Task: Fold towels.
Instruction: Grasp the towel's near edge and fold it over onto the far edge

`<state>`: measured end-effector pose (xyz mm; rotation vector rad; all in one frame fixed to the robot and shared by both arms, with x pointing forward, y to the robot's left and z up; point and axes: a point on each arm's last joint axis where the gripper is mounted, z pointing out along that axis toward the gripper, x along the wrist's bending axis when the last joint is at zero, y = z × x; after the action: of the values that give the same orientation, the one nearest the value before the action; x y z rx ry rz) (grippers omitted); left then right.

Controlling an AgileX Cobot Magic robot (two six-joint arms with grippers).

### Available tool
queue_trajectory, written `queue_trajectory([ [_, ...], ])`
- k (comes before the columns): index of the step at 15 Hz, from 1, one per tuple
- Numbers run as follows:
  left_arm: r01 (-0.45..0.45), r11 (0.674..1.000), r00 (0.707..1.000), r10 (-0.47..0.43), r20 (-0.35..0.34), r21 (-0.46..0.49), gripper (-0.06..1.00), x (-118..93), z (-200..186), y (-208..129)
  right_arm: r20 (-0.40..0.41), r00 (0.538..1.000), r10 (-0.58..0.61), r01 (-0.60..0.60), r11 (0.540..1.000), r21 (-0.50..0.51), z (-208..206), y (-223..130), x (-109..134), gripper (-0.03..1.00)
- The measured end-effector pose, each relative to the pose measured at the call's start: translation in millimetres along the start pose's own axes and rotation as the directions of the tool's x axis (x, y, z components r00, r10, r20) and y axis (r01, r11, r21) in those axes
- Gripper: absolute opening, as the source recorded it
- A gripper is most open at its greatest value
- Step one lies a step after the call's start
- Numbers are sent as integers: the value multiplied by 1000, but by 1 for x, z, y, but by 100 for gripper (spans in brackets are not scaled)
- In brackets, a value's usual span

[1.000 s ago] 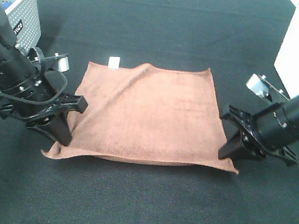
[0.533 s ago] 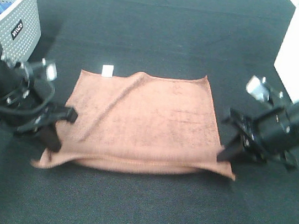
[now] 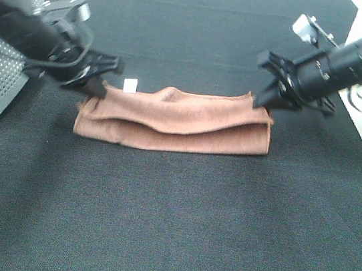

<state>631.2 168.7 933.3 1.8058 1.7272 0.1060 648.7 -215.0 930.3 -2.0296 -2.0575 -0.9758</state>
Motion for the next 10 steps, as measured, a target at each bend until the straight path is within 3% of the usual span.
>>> queue_trajectory([
  [3, -61, 997, 998, 61, -10, -43, 1, 1, 25, 28, 41, 999, -12, 14, 999, -31, 22, 33, -8, 0],
  [7, -55, 996, 998, 54, -20, -70, 1, 8, 31, 42, 107, 994, -32, 33, 999, -10, 32, 39, -18, 0],
  [10, -34, 999, 999, 33, -31, -39, 1, 15, 41, 37, 123, 992, -35, 35, 999, 2, 35, 38, -21, 1],
])
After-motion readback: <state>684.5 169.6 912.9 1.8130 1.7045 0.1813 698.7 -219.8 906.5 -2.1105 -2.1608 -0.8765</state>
